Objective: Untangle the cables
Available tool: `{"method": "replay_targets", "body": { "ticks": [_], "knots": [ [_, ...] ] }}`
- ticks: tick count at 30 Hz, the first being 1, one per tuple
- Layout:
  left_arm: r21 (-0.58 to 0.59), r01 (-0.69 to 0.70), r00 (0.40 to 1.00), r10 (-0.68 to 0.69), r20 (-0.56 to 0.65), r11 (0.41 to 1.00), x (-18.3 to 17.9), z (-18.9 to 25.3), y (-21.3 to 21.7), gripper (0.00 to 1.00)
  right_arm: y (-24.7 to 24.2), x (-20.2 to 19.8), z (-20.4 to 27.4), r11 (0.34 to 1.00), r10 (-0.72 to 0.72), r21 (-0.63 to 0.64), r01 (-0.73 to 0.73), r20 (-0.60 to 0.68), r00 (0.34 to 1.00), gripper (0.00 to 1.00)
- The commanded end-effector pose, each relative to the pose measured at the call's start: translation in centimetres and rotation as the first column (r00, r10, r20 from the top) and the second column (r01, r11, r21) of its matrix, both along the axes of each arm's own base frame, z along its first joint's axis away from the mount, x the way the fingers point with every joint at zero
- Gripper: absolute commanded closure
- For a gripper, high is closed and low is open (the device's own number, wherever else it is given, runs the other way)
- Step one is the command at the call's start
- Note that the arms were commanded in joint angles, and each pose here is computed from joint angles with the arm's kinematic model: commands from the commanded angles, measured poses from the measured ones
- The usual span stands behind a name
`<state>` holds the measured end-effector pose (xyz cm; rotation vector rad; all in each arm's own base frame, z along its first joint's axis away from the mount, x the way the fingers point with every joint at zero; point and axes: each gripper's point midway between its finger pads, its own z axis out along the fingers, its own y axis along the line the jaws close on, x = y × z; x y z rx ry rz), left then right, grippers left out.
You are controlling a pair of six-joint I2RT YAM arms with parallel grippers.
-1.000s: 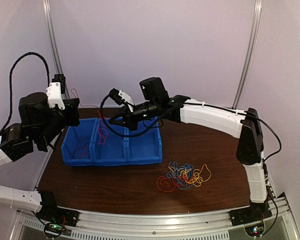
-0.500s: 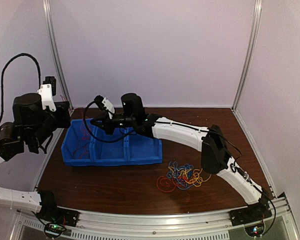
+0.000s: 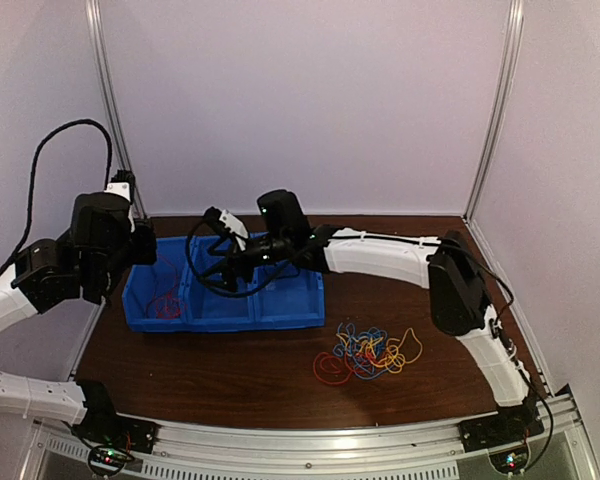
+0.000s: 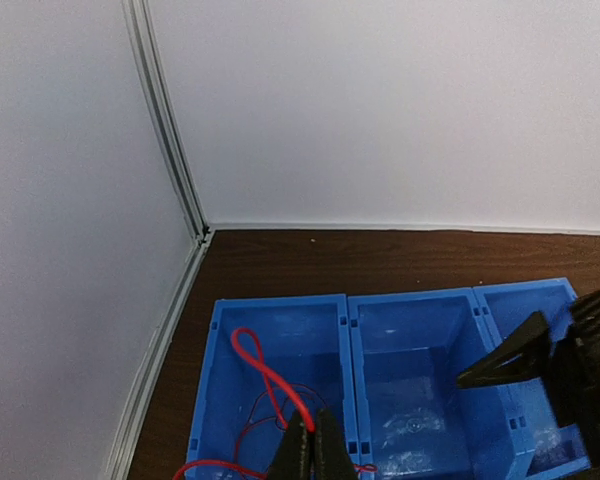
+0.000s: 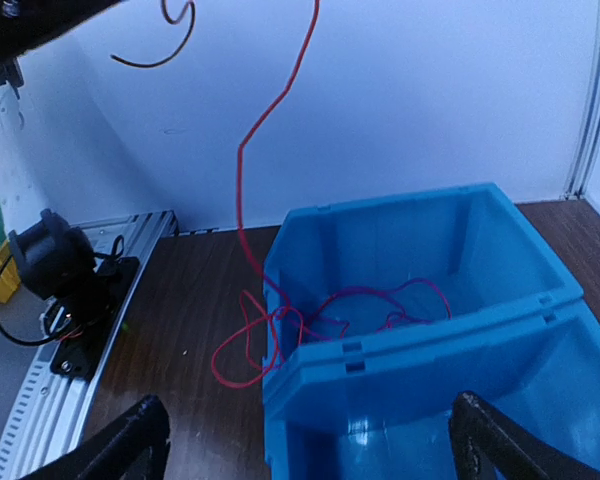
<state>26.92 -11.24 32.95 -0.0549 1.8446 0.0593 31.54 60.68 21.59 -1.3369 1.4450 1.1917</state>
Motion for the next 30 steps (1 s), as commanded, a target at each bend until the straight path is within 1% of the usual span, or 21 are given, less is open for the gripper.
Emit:
{"method": "replay_targets", "body": {
  "ticks": [1, 4, 9, 11, 13, 15, 18, 21, 25, 27, 30],
  "knots": [
    [-0.040, -0.003, 0.999, 0.001, -0.045, 0.999, 1.9, -2.1, 0.8, 1.00, -6.9, -2.1, 4.9, 0.995, 0.095, -0.032, -0.093, 0.077, 0.992, 0.00],
    [-0.026, -0.006, 0.999, 0.005, -0.045, 1.000, 3.4, -2.0, 1.5, 1.00, -10.8, -4.0, 4.8, 0.993, 0.094, -0.079, -0.087, 0.092, 0.991, 0.00],
    [0.044, -0.017, 0.998, 0.019, -0.065, 0.999, 6.7, -0.4, 3.0, 1.00, -17.1, -6.4, 5.2, 0.986, 0.058, -0.162, -0.034, 0.150, 0.987, 0.00],
    [0.084, -0.033, 0.996, 0.040, -0.076, 0.996, 8.1, 0.2, 4.0, 1.00, -20.0, -6.5, 5.2, 0.978, 0.026, -0.209, 0.008, 0.158, 0.987, 0.00],
    [0.131, -0.046, 0.994, 0.058, -0.088, 0.990, 9.1, 0.3, 4.6, 1.00, -23.2, -5.6, 5.9, 0.974, -0.037, -0.214, 0.072, 0.165, 0.986, 0.00],
    [0.143, -0.032, 0.993, 0.048, -0.109, 0.989, 9.6, -0.3, 4.6, 1.00, -26.9, -4.3, 5.8, 0.967, -0.119, -0.206, 0.148, 0.147, 0.982, 0.00],
    [0.103, 0.031, 0.988, -0.015, -0.154, 0.994, 9.9, -2.9, 3.2, 1.00, -32.2, -2.7, 5.9, 0.949, -0.251, -0.161, 0.270, 0.126, 0.960, 0.00],
    [0.038, 0.095, 0.974, -0.085, -0.211, 0.995, 9.7, -6.4, 1.8, 1.00, -36.0, -2.6, 5.1, 0.924, -0.344, -0.134, 0.357, 0.116, 0.932, 0.00],
    [-0.031, 0.149, 0.950, -0.152, -0.274, 0.988, 9.3, -10.4, 0.3, 1.00, -38.8, -2.8, 3.3, 0.900, -0.405, -0.127, 0.416, 0.101, 0.909, 0.00],
    [-0.039, 0.143, 0.940, -0.148, -0.308, 0.989, 9.2, -12.3, 0.3, 1.00, -40.0, -2.1, 2.8, 0.879, -0.446, -0.128, 0.459, 0.119, 0.887, 0.00],
    [-0.036, 0.138, 0.924, -0.142, -0.355, 0.990, 9.3, -14.5, 0.2, 1.00, -41.6, -0.3, 2.1, 0.829, -0.528, -0.134, 0.544, 0.138, 0.838, 0.00]
  ]
}}
